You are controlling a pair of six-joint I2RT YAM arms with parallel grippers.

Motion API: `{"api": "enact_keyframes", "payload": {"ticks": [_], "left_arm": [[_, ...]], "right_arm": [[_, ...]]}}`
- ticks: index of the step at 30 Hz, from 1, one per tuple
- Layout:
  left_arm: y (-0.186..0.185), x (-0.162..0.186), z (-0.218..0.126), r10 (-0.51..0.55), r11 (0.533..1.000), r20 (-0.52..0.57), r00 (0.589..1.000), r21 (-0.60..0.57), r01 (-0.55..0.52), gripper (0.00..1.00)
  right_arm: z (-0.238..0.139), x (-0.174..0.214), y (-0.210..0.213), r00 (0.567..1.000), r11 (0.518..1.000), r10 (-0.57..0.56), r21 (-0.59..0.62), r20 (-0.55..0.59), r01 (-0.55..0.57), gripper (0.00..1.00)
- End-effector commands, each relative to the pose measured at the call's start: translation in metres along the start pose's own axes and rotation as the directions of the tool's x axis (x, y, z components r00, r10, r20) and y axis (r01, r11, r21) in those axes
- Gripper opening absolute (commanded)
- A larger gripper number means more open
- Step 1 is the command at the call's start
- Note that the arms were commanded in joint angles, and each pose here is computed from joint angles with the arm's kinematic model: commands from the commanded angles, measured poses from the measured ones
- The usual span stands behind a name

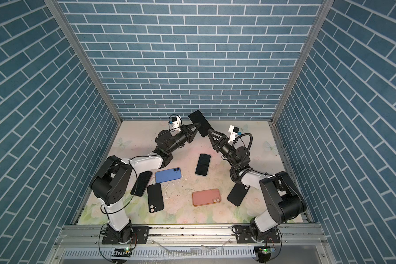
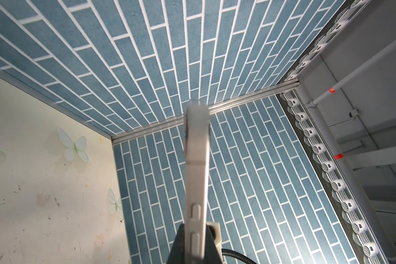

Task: Put the phone into the phone case
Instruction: 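Carry the phone away with the right gripper while the left gripper releases and withdraws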

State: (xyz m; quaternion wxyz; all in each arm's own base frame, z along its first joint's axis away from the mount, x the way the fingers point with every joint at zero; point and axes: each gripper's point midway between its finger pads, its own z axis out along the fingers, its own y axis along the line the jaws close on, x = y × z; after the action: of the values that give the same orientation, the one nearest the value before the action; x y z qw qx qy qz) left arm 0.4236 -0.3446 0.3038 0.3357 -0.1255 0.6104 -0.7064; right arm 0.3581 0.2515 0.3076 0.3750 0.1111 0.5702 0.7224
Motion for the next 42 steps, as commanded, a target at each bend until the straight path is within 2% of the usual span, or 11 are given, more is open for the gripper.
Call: {"api": "enact_keyframes", "payload": {"ticks": [1,17,18,23,25,28,33,36,38,39,42], "left_arm": [[-0.054,0.003,0.003,0.048,0.989,0.003,0.999,0.139,-0.048,0.0],[-0.053,0.015,0.006,0.021,0.986,-0.029,0.999,0.166,-0.016,0.0],[-0.054,0.015,0.006,0.027,0.986,-0.033,0.999,0.167,-0.021,0.02],[-0.052,0.017,0.003,0.074,0.989,-0.036,0.997,0.131,-0.068,0.42],[-0.051,0.018,0.001,0.105,0.989,-0.043,0.994,0.11,-0.1,0.53],[-0.047,0.021,-0.002,0.153,0.987,-0.059,0.987,0.057,-0.149,0.63],[-0.04,0.028,-0.015,0.254,0.965,-0.112,0.961,-0.037,-0.26,0.69],[-0.027,0.037,-0.025,0.351,0.918,-0.199,0.915,-0.118,-0.378,0.69],[-0.02,0.048,-0.032,0.428,0.857,-0.305,0.851,-0.162,-0.489,0.69],[-0.016,0.054,-0.034,0.462,0.821,-0.362,0.81,-0.17,-0.545,0.69],[-0.01,0.086,-0.04,0.557,0.685,-0.551,0.621,-0.118,-0.719,0.69]], "right_arm": [[0.009,-0.003,0.022,0.998,0.995,-0.057,-0.08,-0.016,0.056,0.56],[0.016,-0.014,0.035,0.994,0.988,-0.105,-0.109,0.008,0.105,0.03],[0.015,-0.016,0.034,0.995,0.989,-0.104,-0.108,0.011,0.104,0.02],[0.005,-0.032,0.035,0.992,0.988,-0.117,-0.095,0.042,0.121,0.0],[-0.001,-0.041,0.033,0.991,0.989,-0.12,-0.078,0.062,0.125,0.0],[-0.016,-0.058,0.028,0.986,0.99,-0.132,-0.026,0.097,0.136,0.0],[-0.046,-0.08,0.019,0.972,0.976,-0.197,0.123,0.126,0.182,0.0],[-0.072,-0.091,0.012,0.957,0.939,-0.261,0.264,0.129,0.22,0.0],[-0.095,-0.095,0.006,0.944,0.881,-0.31,0.406,0.108,0.243,0.0],[-0.105,-0.096,0.007,0.932,0.845,-0.349,0.462,0.097,0.268,0.0],[-0.152,-0.098,0.0,0.898,0.662,-0.437,0.695,0.052,0.282,0.0]]}}
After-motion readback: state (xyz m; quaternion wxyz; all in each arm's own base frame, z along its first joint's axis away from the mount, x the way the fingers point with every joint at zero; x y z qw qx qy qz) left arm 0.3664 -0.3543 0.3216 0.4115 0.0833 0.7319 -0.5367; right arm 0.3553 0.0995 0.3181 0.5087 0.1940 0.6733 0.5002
